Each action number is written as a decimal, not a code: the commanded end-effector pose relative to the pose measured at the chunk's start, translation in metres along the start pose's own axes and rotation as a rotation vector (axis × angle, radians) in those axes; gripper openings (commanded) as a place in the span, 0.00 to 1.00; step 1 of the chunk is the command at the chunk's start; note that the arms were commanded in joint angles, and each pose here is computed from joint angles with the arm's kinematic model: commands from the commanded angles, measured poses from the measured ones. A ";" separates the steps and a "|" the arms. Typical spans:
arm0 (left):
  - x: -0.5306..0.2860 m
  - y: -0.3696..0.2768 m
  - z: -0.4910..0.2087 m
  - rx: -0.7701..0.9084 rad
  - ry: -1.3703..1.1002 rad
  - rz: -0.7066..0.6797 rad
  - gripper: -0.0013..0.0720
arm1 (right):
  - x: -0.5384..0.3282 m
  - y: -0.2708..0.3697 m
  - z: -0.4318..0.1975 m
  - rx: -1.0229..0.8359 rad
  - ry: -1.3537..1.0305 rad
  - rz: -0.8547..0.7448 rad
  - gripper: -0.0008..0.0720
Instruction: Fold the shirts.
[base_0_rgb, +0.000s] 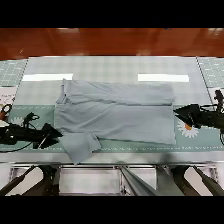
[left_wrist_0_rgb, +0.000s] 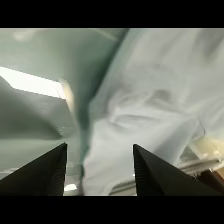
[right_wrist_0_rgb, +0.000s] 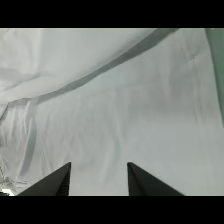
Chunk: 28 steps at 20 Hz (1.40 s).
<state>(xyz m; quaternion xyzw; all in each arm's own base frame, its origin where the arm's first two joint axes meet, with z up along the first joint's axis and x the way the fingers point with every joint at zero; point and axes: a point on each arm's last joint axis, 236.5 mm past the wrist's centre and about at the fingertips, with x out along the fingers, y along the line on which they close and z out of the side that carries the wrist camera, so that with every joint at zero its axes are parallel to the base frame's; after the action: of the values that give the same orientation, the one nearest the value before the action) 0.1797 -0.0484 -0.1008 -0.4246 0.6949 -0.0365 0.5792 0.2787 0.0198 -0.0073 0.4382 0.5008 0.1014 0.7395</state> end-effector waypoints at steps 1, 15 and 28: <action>0.023 -0.017 -0.003 0.060 -0.013 -0.032 0.71 | 0.000 0.002 -0.002 -0.002 0.000 0.011 0.57; 0.025 -0.051 0.001 0.190 -0.020 -0.036 0.04 | -0.035 -0.119 -0.068 0.348 0.240 -0.357 0.56; 0.025 -0.059 0.002 0.175 -0.026 -0.071 0.04 | 0.049 -0.085 -0.071 0.265 0.387 -0.190 0.51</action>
<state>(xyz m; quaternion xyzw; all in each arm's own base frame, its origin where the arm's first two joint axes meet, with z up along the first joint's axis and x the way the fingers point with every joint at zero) 0.2125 -0.0997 -0.0899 -0.3924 0.6691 -0.1110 0.6212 0.1957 0.0211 -0.1072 0.4498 0.7023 0.0212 0.5514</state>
